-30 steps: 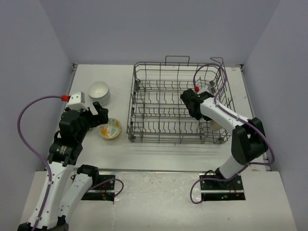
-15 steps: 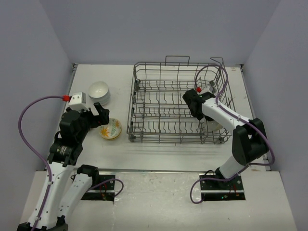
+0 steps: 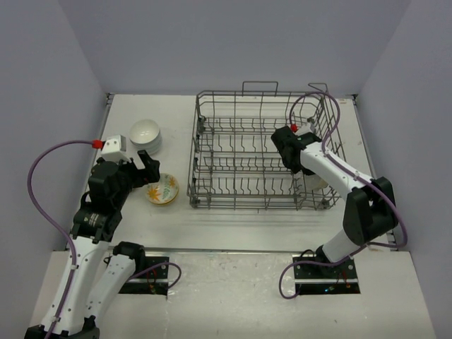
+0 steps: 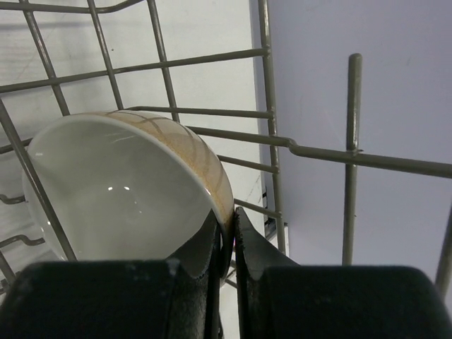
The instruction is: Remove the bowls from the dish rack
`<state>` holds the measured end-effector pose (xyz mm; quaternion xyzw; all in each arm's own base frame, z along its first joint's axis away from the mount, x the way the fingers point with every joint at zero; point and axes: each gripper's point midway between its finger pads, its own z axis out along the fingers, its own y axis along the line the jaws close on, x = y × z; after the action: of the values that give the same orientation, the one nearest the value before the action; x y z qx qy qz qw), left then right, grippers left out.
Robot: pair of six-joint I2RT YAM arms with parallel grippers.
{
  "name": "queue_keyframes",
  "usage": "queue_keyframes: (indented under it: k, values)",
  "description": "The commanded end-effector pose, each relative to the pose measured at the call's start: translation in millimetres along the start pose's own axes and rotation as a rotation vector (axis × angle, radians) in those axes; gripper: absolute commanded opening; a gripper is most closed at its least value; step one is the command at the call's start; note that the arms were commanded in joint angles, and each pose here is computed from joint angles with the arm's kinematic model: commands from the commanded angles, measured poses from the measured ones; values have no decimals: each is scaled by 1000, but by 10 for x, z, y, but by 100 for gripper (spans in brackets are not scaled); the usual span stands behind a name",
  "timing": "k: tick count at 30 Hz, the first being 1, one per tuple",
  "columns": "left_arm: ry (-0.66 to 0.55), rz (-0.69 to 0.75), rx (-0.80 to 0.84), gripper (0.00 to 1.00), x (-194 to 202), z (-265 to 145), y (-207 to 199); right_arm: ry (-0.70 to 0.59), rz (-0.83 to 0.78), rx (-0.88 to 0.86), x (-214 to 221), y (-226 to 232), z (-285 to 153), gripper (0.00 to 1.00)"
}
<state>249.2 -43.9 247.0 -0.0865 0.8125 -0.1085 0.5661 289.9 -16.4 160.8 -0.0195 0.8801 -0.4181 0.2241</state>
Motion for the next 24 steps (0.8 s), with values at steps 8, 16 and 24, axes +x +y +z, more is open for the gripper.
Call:
queue_keyframes:
  k: [8,16,24]
  values:
    - [-33,17,-24,100,-107,21,26,-227,149,248,-630,-706,-305,0]
    - [-35,14,-31,100,-109,14,39,-258,119,302,-770,-741,-438,0]
    - [-40,-4,-18,100,-183,9,-13,-268,267,315,-812,-893,-740,0]
